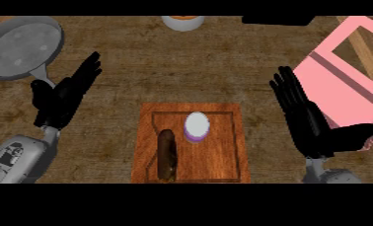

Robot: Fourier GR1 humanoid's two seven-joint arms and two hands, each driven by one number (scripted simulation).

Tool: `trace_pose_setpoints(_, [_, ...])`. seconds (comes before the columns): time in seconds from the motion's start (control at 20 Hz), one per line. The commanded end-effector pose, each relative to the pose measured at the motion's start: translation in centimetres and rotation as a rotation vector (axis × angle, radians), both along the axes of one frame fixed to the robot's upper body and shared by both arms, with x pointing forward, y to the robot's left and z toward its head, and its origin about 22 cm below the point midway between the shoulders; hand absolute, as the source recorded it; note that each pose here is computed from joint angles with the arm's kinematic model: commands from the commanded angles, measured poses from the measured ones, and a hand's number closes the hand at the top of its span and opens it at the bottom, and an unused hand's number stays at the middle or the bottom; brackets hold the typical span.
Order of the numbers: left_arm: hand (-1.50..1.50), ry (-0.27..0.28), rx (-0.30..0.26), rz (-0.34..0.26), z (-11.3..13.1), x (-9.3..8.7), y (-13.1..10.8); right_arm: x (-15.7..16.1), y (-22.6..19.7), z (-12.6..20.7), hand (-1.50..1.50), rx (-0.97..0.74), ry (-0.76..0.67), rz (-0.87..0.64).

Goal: Pick the can from the cutting board and place it in the cardboard box

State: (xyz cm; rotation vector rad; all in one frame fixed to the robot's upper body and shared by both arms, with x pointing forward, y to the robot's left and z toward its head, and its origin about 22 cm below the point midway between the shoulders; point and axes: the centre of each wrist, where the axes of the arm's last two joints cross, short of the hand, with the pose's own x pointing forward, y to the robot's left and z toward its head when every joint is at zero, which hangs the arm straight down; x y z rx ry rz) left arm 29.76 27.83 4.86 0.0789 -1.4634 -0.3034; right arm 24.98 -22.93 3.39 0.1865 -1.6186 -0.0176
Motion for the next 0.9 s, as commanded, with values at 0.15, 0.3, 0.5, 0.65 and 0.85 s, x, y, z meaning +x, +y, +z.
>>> trace_pose_setpoints(0.15, [0.00, -0.186, 0.079, -0.099, 2.1, 0.4, -0.4, 3.5, 0.5, 11.8, -1.50, -0.167, -0.381, 0.157])
trace_pose_setpoints(0.3, [0.00, -0.258, 0.100, -0.172, 3.0, 0.5, -1.4, 4.2, -2.7, 14.9, -1.50, -0.669, -0.460, 0.198])
trace_pose_setpoints(0.5, [0.00, -0.291, 0.096, -0.181, 1.5, -0.7, -2.3, 6.3, -2.2, 13.6, -1.50, -0.593, -0.508, 0.304])
trace_pose_setpoints(0.65, [0.00, -0.289, 0.103, -0.194, 0.7, -0.4, -2.3, 6.3, -0.6, 13.1, -1.50, -0.727, -0.646, 0.410])
trace_pose_setpoints(0.85, [0.00, -0.292, 0.113, -0.170, 1.7, 0.3, -0.3, 6.2, 0.0, 12.9, -1.50, -0.886, -0.728, 0.503])
